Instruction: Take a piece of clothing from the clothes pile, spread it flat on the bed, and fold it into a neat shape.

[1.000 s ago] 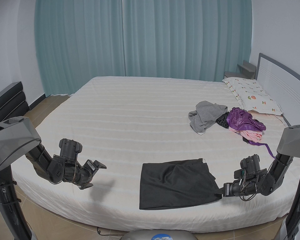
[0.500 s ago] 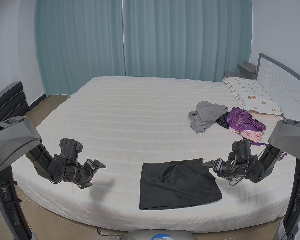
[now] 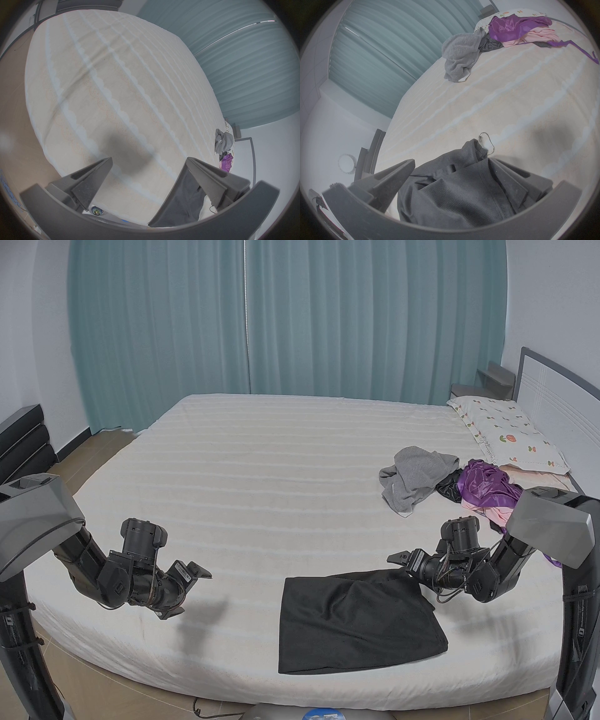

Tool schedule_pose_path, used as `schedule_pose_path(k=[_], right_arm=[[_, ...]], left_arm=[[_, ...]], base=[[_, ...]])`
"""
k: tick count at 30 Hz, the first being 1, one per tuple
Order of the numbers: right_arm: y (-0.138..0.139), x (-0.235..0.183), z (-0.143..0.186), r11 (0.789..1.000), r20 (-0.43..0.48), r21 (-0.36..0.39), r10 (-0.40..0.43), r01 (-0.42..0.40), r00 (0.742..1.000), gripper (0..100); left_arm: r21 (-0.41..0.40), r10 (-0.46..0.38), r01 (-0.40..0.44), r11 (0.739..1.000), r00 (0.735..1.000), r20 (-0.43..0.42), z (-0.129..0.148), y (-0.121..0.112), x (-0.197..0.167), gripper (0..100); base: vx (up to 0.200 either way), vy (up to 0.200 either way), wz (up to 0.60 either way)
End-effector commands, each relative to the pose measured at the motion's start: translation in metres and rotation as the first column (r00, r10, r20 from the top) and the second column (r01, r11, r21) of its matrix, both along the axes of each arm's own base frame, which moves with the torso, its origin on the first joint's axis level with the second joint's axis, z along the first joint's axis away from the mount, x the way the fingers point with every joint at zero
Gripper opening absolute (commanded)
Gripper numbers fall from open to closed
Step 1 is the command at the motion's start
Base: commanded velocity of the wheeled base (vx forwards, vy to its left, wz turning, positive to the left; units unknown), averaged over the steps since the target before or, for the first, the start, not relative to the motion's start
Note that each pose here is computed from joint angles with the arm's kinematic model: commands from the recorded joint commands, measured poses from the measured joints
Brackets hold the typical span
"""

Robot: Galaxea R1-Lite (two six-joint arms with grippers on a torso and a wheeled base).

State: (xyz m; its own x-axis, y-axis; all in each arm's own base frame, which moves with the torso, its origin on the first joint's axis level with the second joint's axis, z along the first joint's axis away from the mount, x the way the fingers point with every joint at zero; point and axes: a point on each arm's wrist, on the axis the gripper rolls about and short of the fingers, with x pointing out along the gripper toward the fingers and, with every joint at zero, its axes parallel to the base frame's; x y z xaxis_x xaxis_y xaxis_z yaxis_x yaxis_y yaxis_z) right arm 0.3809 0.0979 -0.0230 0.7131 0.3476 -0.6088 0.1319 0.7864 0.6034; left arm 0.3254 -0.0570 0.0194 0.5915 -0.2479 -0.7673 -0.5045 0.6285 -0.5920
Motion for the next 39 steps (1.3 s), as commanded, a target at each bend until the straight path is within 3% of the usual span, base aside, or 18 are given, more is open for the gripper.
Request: schedule_pose_path(k=[1, 12, 13, 20, 39], right_arm=[[0.0, -0.002, -0.006, 1.0, -0.01, -0.022, 0.015, -0.015, 1.0, 100], [-0.004, -0.004, -0.01, 0.996, -0.002, -0.077, 0.039, -0.039, 0.999, 100], [-0.004, -0.005, -0.013, 0.995, -0.007, -0.085, 0.044, -0.045, 0.999, 0], [-0.006, -0.005, -0.014, 0.994, -0.008, -0.103, 0.048, -0.048, 0.999, 0], [-0.041, 0.009, -0.003, 0.995, 0.028, -0.072, -0.072, 0.074, 0.997, 0]], left_arm=[[0.001, -0.001, 0.001, 1.0, 1.0, -0.003, -0.001, 0.0, 0.0, 100], [0.002, 0.0, 0.0, 1.0, 1.0, -0.003, -0.002, 0.0, 0.001, 100], [0.002, -0.001, 0.001, 1.0, 1.0, -0.003, -0.002, -0.001, 0.001, 100], [0.013, 0.001, -0.001, 1.0, 1.0, -0.006, -0.004, -0.003, 0.001, 100], [0.046, -0.001, 0.0, 0.999, 1.0, 0.01, -0.007, -0.014, 0.008, 100]], base=[[0.0, 0.0, 0.0], [0.0, 0.0, 0.0], [0.0, 0.0, 0.0], [0.0, 0.0, 0.0], [0.0, 0.0, 0.0]])
